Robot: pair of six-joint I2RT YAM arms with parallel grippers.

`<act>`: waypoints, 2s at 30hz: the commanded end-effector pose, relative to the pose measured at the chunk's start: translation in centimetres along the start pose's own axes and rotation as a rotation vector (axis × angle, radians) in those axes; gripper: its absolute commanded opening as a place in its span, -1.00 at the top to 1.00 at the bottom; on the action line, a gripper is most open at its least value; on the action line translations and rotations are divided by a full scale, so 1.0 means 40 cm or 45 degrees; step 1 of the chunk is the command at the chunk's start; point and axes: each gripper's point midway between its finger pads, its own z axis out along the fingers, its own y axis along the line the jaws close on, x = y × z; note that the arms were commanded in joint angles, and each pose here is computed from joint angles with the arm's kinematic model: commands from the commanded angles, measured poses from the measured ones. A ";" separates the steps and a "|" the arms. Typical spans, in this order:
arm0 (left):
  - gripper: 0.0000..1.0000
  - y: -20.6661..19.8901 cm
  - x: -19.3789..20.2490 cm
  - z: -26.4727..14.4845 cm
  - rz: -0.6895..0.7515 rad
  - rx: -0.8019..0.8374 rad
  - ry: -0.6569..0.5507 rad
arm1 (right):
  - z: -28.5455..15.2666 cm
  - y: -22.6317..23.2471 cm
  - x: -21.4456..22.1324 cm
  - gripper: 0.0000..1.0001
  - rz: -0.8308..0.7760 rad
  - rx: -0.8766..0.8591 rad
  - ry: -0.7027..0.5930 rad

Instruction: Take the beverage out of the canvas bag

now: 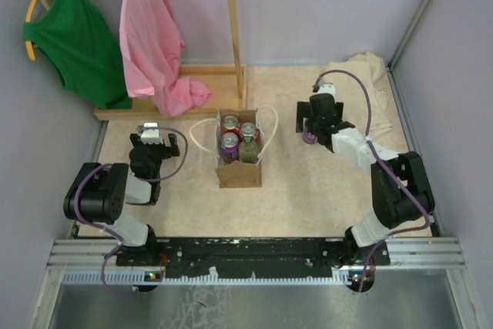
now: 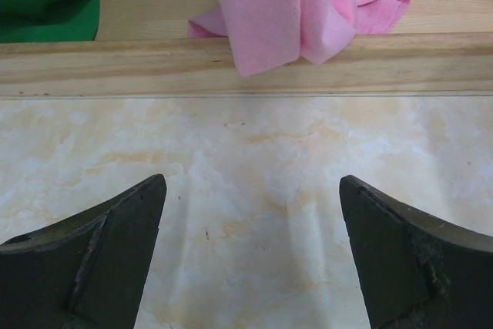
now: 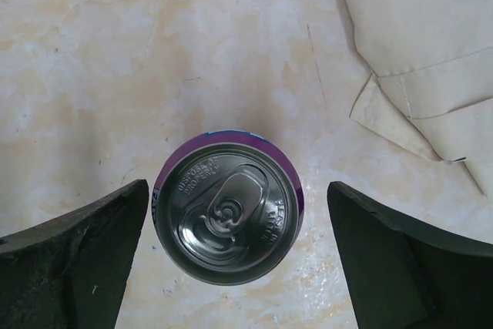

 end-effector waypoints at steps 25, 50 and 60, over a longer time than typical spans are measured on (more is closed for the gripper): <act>-1.00 -0.004 -0.021 0.011 0.002 0.001 -0.039 | -0.635 0.413 -0.345 -0.51 -0.328 -0.661 -0.630; -1.00 -0.004 -0.021 0.011 0.001 0.002 -0.039 | -0.390 0.591 -0.057 -0.40 -0.552 -0.730 -0.125; -1.00 -0.004 -0.021 0.011 0.001 0.000 -0.039 | -0.360 0.562 0.029 -0.54 -0.575 -0.682 0.020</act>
